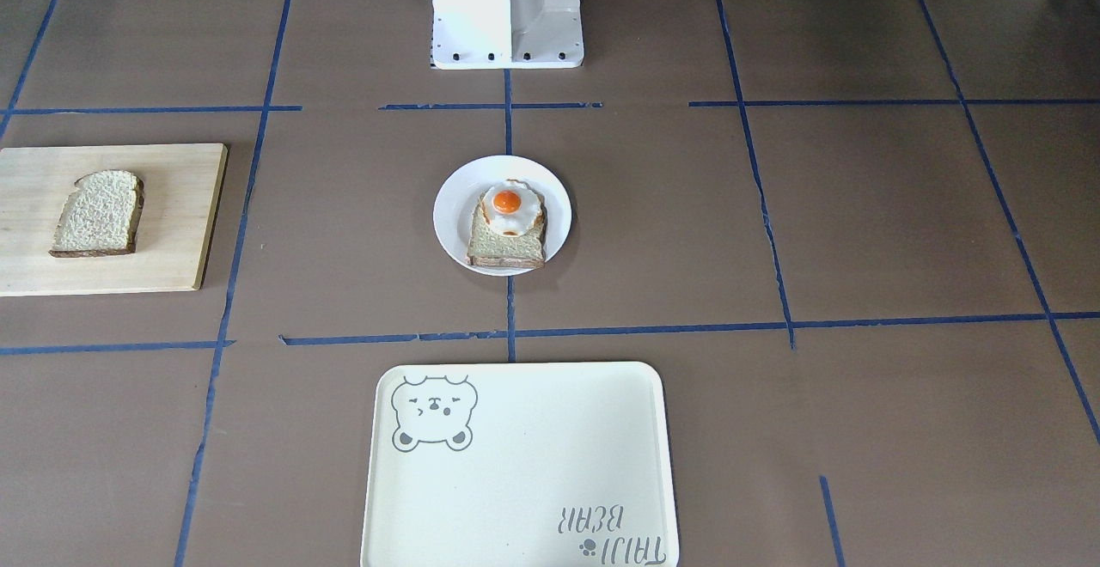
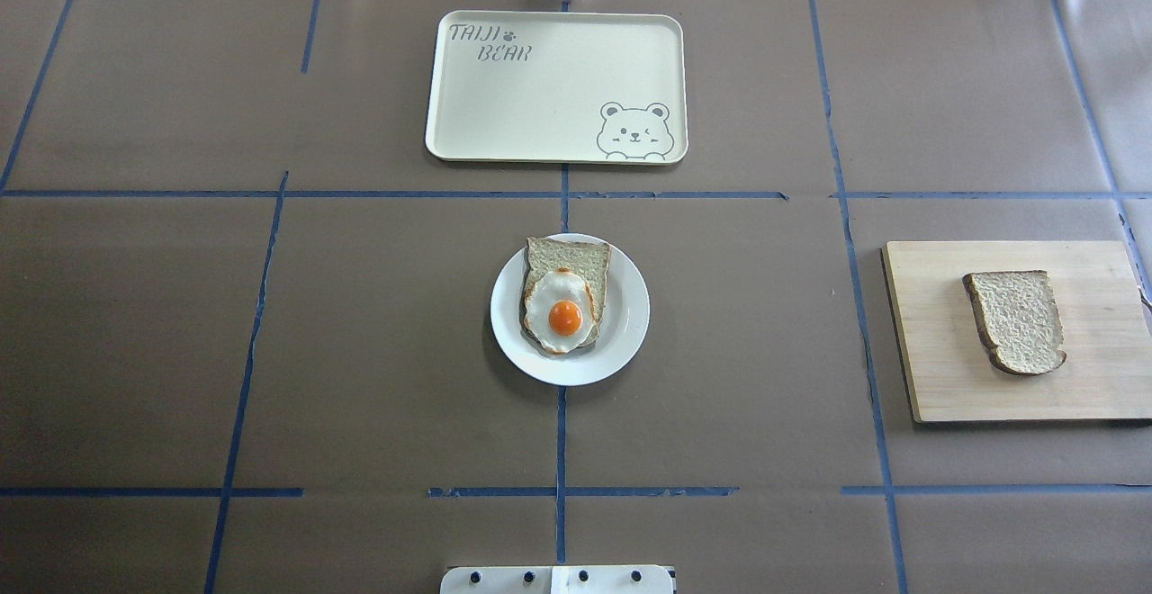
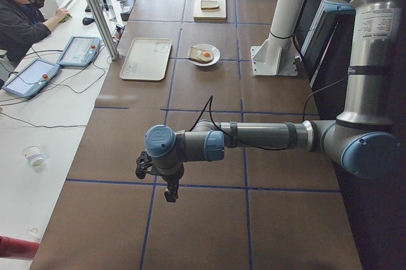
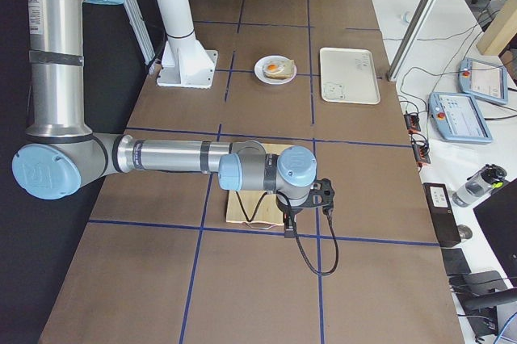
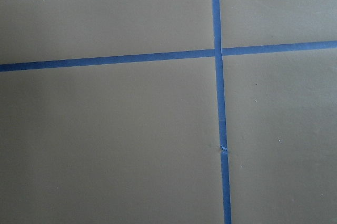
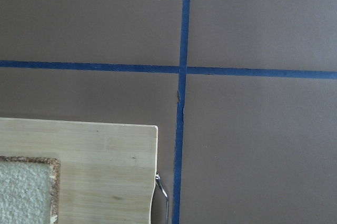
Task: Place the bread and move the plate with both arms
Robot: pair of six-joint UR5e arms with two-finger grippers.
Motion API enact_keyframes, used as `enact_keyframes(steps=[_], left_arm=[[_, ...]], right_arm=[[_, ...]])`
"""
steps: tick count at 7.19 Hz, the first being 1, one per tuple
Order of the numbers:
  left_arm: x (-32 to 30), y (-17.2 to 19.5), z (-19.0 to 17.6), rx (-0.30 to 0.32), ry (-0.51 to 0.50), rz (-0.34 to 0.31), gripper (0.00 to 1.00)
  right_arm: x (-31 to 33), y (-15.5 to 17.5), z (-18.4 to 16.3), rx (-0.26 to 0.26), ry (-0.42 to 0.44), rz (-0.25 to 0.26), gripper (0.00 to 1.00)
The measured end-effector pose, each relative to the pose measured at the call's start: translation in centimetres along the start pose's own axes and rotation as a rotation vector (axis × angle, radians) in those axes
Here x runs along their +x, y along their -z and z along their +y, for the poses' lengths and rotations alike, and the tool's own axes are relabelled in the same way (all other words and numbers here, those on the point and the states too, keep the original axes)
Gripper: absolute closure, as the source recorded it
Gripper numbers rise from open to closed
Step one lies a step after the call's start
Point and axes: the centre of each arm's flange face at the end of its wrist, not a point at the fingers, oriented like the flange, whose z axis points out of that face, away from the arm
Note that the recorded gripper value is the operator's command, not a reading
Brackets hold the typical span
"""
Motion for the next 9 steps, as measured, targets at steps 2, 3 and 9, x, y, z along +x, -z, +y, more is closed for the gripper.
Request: enact_keyframes(steps=[2, 3, 9], left_arm=[[-0.02, -0.02, 0.03, 0.000, -0.002, 0.000, 0.00], [-0.05, -0.05, 0.05, -0.001, -0.002, 0.000, 0.00], [-0.14, -0.13, 0.04, -0.003, -0.004, -0.001, 0.00]], right_arm=[[0.45, 0.13, 0.37, 0.003, -0.010, 0.001, 0.00], [0.55, 0.18, 0.42, 0.005, -0.011, 0.002, 0.00], [0.66, 0.16, 0.51, 0.007, -0.012, 0.002, 0.00]])
